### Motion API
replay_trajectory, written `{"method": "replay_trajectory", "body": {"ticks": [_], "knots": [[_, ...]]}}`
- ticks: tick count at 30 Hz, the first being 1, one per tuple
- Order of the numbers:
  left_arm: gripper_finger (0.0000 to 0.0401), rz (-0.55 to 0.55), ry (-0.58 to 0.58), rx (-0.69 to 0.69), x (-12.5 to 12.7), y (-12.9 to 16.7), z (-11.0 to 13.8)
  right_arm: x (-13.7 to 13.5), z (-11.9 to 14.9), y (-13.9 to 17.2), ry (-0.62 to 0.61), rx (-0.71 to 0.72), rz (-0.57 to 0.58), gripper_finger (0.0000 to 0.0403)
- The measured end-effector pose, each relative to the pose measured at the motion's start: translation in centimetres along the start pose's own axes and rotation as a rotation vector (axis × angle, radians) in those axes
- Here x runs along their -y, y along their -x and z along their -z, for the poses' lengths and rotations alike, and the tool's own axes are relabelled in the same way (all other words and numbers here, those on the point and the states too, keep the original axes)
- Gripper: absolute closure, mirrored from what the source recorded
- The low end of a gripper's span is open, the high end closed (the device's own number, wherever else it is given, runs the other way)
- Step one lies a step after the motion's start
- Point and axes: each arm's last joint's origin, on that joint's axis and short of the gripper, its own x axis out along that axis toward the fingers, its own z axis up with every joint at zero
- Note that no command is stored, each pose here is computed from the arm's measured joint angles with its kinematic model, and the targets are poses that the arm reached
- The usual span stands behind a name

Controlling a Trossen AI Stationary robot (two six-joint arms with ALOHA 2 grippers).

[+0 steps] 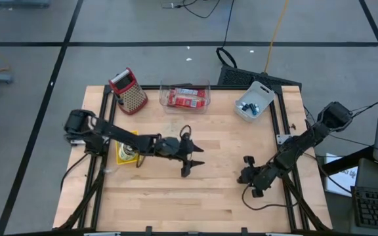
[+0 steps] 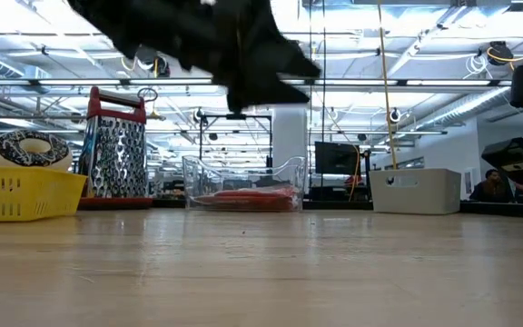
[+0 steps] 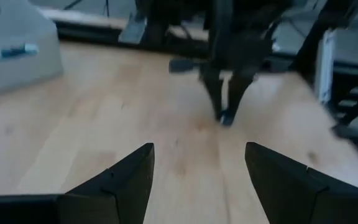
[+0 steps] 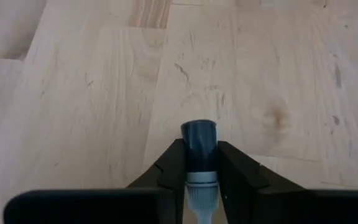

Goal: Pick & Place Food Item
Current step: Put the black food coloring bottle into the white bin

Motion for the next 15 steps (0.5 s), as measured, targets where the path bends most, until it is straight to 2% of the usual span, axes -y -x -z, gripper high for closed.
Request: {"method": "replay_trajectory", "body": {"ticks": [5, 8, 15], "knots": [[0.0154, 0.027, 0.008, 0.058, -0.3, 3.5, -3.7, 0.2, -1.3, 0.7, -0.047, 0.093, -0.022, 0.0345], [0.0155, 0.048, 0.011, 0.072, -0.4, 6.4, -5.7, 0.4, -2.3, 1.5, -0.079, 0.171, -0.007, 0.0328], [0.0152, 0.068, 0.001, 0.084, -0.4, 13.2, -8.5, 2.1, -4.8, 4.0, -0.160, 0.382, 0.019, 0.0336]]}}
